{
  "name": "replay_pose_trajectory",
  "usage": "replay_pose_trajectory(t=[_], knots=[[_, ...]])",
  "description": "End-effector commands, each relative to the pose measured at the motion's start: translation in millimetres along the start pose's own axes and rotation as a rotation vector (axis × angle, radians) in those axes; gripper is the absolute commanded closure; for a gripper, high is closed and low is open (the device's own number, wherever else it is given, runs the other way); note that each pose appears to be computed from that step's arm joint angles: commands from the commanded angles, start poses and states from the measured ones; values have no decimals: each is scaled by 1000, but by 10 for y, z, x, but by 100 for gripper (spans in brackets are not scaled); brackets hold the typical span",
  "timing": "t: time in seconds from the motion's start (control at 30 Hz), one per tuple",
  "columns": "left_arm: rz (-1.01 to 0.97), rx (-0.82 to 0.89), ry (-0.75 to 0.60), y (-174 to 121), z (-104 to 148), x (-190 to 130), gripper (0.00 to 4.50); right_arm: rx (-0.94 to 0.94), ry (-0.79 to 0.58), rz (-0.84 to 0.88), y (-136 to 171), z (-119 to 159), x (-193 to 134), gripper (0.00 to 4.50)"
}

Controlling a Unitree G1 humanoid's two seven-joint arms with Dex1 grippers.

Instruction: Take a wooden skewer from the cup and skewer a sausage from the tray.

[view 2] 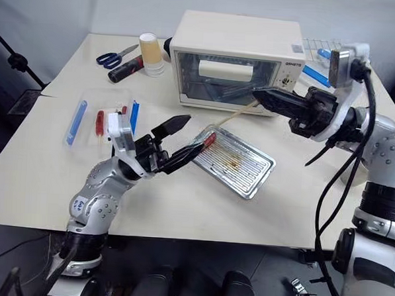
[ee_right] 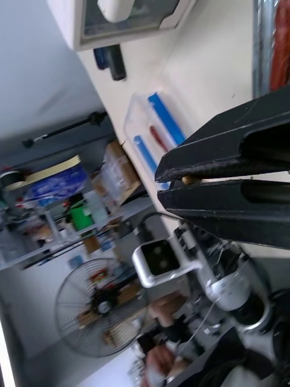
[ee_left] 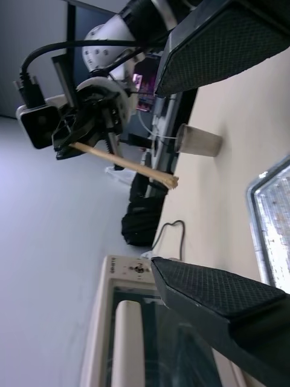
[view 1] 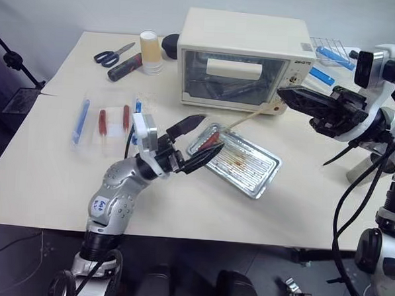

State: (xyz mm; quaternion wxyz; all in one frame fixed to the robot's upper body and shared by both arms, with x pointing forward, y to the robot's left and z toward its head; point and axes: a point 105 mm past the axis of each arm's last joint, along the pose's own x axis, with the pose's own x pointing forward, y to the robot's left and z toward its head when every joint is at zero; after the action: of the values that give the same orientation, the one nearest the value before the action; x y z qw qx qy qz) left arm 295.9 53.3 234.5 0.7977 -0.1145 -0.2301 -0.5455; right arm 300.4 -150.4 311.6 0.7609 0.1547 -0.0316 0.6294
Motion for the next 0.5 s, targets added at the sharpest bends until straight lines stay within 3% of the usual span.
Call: replay_pose_trajectory(t=[0.03, 0.23, 0.33, 0.5], knots=[[-38, 16, -46, -85, 74, 125, 0, 10, -24, 53, 158, 45, 31, 448], [-80, -5, -82, -173, 73, 280, 0, 53, -41, 65, 201, -50, 99, 448], [-87, -12, -90, -198, 61, 326, 58, 59, -36, 68, 217, -96, 129, 450], [-98, -23, -102, -229, 57, 361, 206, 68, -38, 71, 243, -126, 147, 450]])
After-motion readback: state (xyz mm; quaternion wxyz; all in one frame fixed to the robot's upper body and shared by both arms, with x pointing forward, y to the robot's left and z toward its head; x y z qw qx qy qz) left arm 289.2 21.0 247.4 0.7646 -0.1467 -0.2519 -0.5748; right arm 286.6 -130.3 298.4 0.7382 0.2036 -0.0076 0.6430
